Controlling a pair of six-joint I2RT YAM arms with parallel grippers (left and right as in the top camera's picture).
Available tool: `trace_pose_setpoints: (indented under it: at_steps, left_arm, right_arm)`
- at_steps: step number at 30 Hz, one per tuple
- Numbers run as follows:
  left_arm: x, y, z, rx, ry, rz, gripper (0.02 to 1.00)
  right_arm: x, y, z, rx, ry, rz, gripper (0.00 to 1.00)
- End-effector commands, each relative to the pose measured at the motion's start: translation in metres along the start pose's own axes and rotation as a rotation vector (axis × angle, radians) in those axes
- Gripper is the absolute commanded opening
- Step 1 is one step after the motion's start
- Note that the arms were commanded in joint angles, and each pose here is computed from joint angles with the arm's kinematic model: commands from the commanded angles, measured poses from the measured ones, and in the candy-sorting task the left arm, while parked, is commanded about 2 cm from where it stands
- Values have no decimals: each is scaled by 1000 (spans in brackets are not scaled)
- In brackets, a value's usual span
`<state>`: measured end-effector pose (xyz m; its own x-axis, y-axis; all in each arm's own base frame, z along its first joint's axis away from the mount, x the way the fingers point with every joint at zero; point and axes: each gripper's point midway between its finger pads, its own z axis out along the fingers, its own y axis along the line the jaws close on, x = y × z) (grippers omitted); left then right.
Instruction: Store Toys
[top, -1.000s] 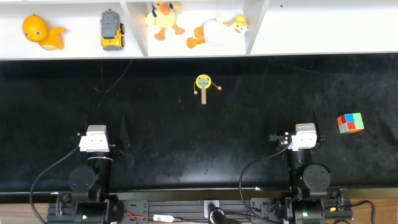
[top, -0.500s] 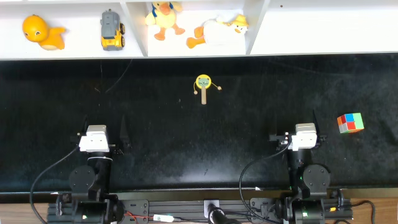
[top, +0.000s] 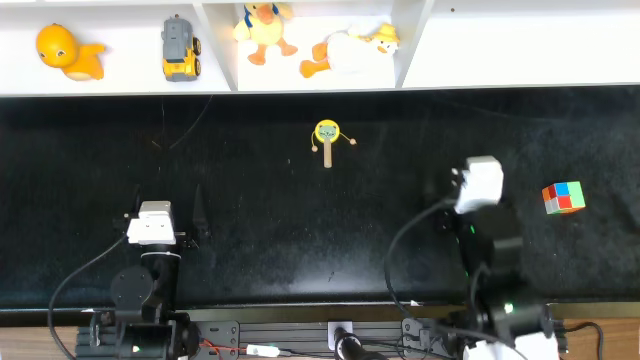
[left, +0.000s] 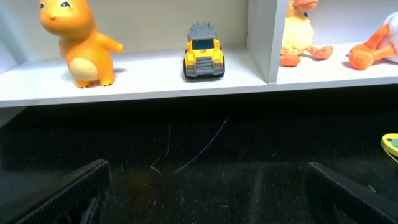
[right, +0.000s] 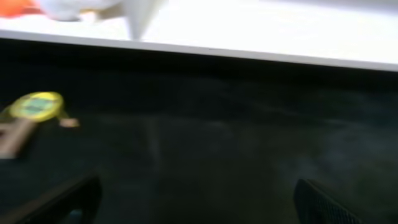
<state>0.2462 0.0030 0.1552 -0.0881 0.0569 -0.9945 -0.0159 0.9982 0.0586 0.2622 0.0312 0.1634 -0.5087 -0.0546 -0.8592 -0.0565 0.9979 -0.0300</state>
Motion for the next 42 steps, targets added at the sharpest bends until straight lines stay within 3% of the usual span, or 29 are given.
trace_pose_setpoints:
  at_steps: [1,6,9,15,21,25,42]
  left_arm:
    - [-1,-3,-1,18,-9,16,998]
    - [-1,-3,-1,18,-9,16,998]
    - [-1,-3,-1,18,-9,16,998]
    - [-1,-3,-1,18,-9,16,998]
    - [-1,-3,-1,18,-9,16,998]
    - [-1,-3,-1,18,-9,16,998]
    - [-1,-3,-1,18,-9,16,998]
  right_arm:
    - [-13,39,7,-78,133,109,996]
    - [-1,73,30,-32,325,278,996]
    - [1,102,45,-47,399,320,996]
    - [8,155,73,-68,498,234,996]
    - [29,177,95,-42,584,166,998]
    - [42,188,109,-38,622,191,998]
    - [65,206,140,-30,673,166,989]
